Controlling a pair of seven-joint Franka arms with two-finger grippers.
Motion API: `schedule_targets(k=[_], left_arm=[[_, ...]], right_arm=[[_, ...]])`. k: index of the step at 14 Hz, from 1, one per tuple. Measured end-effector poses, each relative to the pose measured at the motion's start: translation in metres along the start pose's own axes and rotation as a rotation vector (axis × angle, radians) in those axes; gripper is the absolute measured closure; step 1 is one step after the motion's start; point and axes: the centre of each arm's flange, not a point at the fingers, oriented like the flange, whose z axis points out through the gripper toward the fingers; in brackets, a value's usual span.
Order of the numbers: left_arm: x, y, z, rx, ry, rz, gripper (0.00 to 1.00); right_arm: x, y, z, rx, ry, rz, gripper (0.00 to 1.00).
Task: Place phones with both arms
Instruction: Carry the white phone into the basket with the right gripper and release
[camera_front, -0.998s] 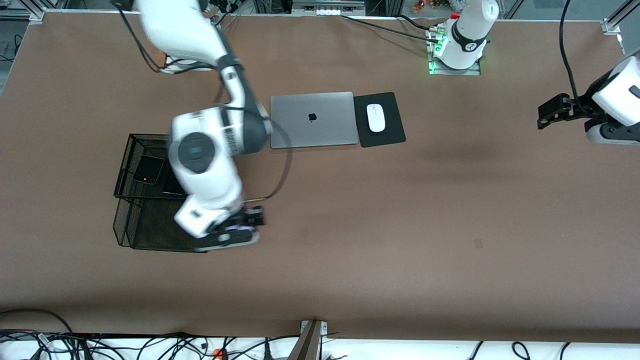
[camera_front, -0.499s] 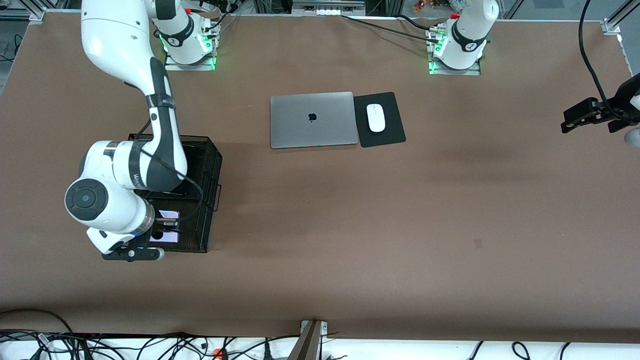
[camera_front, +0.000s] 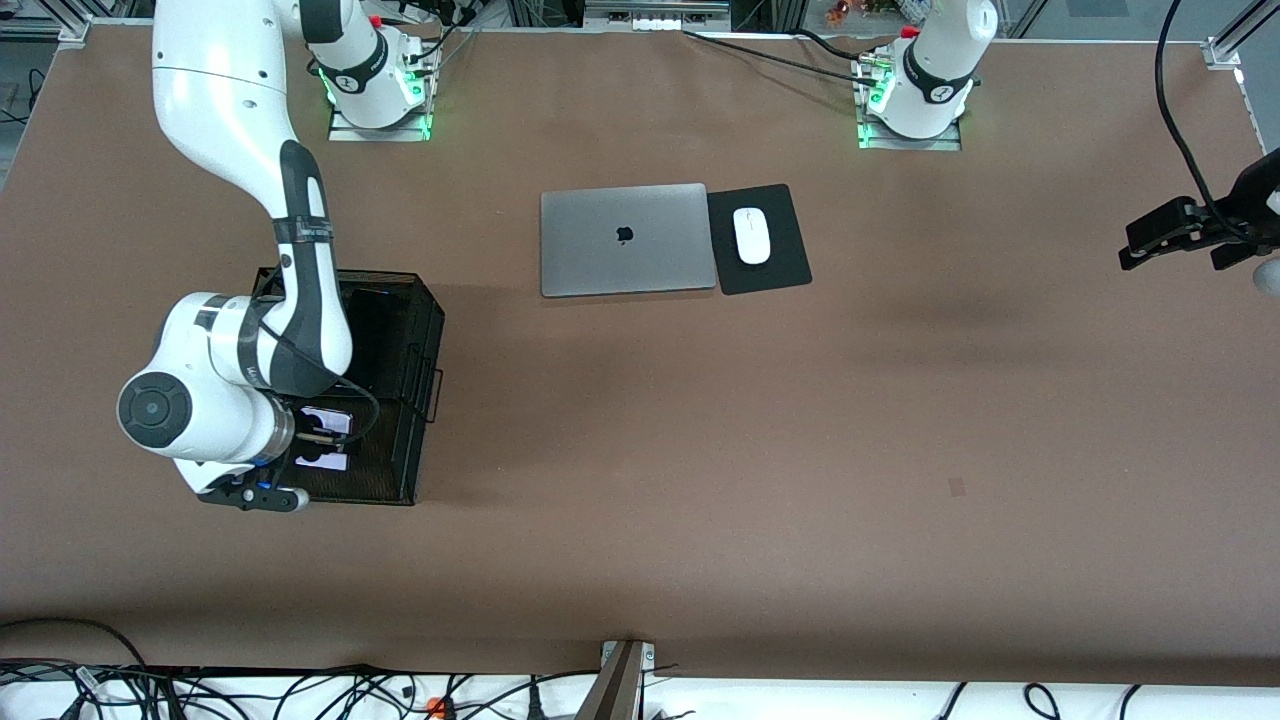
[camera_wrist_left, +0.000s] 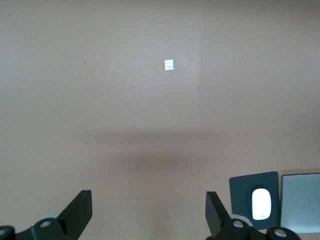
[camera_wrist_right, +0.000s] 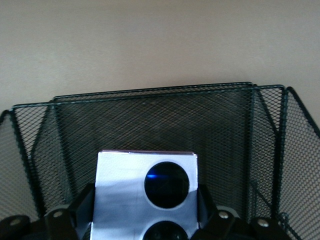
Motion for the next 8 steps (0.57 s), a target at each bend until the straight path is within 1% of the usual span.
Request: schedule_targets(k=[2,6,7,8], left_arm=[[0.004,0.0015,-0.0035,-0.016,0.038,0.0,0.0],[0.0056,0.0015,-0.0048,-0.017,0.053,0.0,0.0],[0.0056,0.0015,-0.0049,-0.017,0.054,0.0,0.0],[0.0057,0.0015,-0.005,-0.017,0.054,0.0,0.0]], right_arm=[[-0.001,0.0039,0.0046,0.0,-0.006,0.007,0.15],[-0.0038,0.0054,0.0116,0.0,-0.02,0.013,0.15],[-0.0038,0.0052,0.0115,0.005,-0.019,0.015,0.1],[-0.0034,0.0047,0.0107,0.011,-0.016,0.018,0.02]])
